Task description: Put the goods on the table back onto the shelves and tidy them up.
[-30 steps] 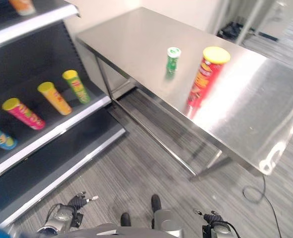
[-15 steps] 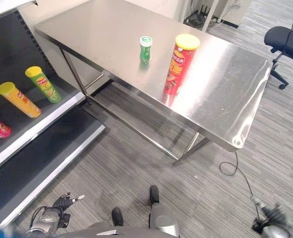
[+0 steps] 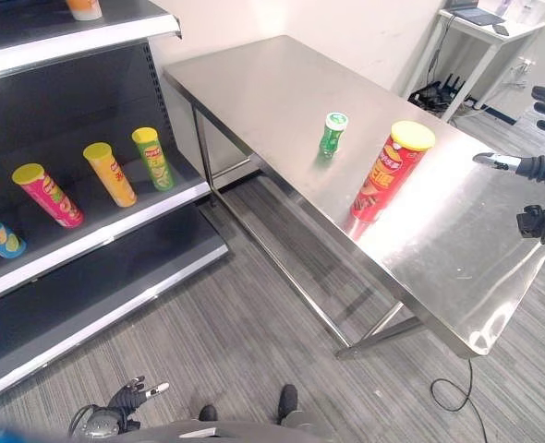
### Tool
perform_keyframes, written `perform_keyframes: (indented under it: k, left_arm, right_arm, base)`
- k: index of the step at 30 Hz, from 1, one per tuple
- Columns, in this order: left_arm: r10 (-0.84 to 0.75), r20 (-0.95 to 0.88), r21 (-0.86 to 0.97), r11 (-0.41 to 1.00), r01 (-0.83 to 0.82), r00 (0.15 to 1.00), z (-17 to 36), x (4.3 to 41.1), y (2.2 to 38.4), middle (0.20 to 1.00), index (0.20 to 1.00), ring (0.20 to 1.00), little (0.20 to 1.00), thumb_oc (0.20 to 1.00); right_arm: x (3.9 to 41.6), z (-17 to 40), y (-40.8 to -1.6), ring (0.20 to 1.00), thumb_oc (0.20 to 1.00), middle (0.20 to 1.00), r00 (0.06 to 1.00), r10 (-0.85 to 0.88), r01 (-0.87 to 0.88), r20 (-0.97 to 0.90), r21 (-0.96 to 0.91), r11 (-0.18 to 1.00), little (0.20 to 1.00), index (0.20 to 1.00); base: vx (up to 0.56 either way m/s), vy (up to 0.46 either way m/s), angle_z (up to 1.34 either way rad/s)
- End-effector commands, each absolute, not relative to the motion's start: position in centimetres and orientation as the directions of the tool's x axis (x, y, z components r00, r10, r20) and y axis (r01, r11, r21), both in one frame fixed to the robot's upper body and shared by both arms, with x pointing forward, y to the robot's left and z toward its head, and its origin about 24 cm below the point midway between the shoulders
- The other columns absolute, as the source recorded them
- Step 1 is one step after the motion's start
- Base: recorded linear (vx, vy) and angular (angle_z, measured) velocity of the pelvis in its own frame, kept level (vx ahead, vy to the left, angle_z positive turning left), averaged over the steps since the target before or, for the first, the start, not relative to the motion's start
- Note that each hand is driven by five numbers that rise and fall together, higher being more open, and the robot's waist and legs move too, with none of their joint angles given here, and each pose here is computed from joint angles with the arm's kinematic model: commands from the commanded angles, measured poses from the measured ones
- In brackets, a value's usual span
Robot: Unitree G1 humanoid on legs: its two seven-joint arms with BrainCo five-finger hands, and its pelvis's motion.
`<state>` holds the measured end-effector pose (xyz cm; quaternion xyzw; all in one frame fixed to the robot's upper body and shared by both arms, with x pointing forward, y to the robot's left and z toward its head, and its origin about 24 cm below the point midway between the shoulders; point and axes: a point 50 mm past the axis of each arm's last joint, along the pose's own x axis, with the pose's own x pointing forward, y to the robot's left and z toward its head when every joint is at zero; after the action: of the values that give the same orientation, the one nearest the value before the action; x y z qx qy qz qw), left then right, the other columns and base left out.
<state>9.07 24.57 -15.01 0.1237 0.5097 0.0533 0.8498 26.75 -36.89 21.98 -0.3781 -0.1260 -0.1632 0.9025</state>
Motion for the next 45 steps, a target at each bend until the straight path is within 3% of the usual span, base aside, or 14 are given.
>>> perform_keyframes:
  k: [1,6,19,45]
  left_arm:
    - [0.230,-0.805,0.299,0.953,0.039,0.546,-13.9,11.9,25.7,1.000,1.000,1.000,1.000,1.000]
    - [0.233,-0.809,0.296,0.955,0.031,0.539,-14.1,11.5,25.6,1.000,1.000,1.000,1.000,1.000]
    - [0.247,-0.815,0.306,0.952,0.027,0.524,-14.3,11.1,25.4,1.000,1.000,1.000,1.000,1.000]
    - [0.248,-0.818,0.300,0.954,0.017,0.520,-14.4,10.9,25.5,1.000,1.000,1.000,1.000,1.000]
  right_arm:
    - [27.3,22.8,-36.5,1.000,1.000,1.000,0.926,-0.157,0.361,0.343,-0.690,0.627,1.000,1.000]
    - [28.7,21.7,-35.5,1.000,1.000,1.000,0.947,-0.126,0.304,0.296,-0.696,0.650,1.000,1.000]
    - [28.8,22.3,-36.2,1.000,1.000,1.000,0.898,-0.214,0.430,0.385,-0.664,0.612,1.000,1.000]
    - [31.7,21.5,-34.8,1.000,1.000,1.000,0.940,-0.181,0.336,0.289,-0.690,0.641,1.000,1.000]
  base:
    - [-0.01,-0.059,0.19]
    - [0.01,-0.042,0.17]
    - [0.01,-0.003,0.06]
    - [0.00,-0.002,0.03]
